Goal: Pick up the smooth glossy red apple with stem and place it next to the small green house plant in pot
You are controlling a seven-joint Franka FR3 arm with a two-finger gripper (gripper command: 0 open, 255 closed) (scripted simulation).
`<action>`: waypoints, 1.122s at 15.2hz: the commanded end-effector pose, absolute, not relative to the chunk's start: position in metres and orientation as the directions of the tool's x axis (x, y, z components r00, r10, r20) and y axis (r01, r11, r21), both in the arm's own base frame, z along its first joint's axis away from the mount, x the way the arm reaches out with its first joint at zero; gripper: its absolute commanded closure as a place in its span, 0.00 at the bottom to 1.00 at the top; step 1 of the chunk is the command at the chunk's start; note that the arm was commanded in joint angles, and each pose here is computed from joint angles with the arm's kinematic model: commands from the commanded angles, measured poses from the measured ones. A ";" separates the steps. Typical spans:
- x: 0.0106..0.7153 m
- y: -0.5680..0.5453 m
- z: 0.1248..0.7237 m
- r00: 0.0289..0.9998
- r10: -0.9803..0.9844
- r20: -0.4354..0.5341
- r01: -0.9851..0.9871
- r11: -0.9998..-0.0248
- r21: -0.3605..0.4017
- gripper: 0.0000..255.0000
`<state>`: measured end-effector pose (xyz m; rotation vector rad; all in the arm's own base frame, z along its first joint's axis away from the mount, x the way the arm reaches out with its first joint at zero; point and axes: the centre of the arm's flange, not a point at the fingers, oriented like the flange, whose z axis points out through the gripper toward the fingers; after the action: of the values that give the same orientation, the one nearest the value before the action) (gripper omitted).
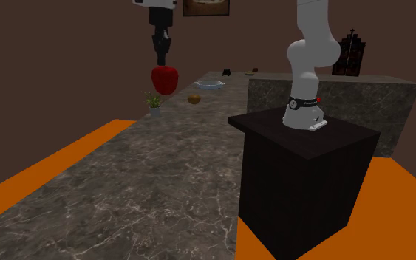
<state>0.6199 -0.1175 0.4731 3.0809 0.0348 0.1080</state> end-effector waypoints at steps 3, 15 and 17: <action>0.612 -0.171 0.474 0.997 0.027 0.070 0.023 -0.998 0.059 1.00; 0.593 -0.328 0.474 0.997 0.027 0.070 0.023 -0.998 0.059 1.00; 0.590 -0.354 0.474 0.997 0.027 0.070 0.023 -0.998 0.059 1.00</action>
<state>0.5925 -0.3407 0.4723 3.0817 0.0360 0.1084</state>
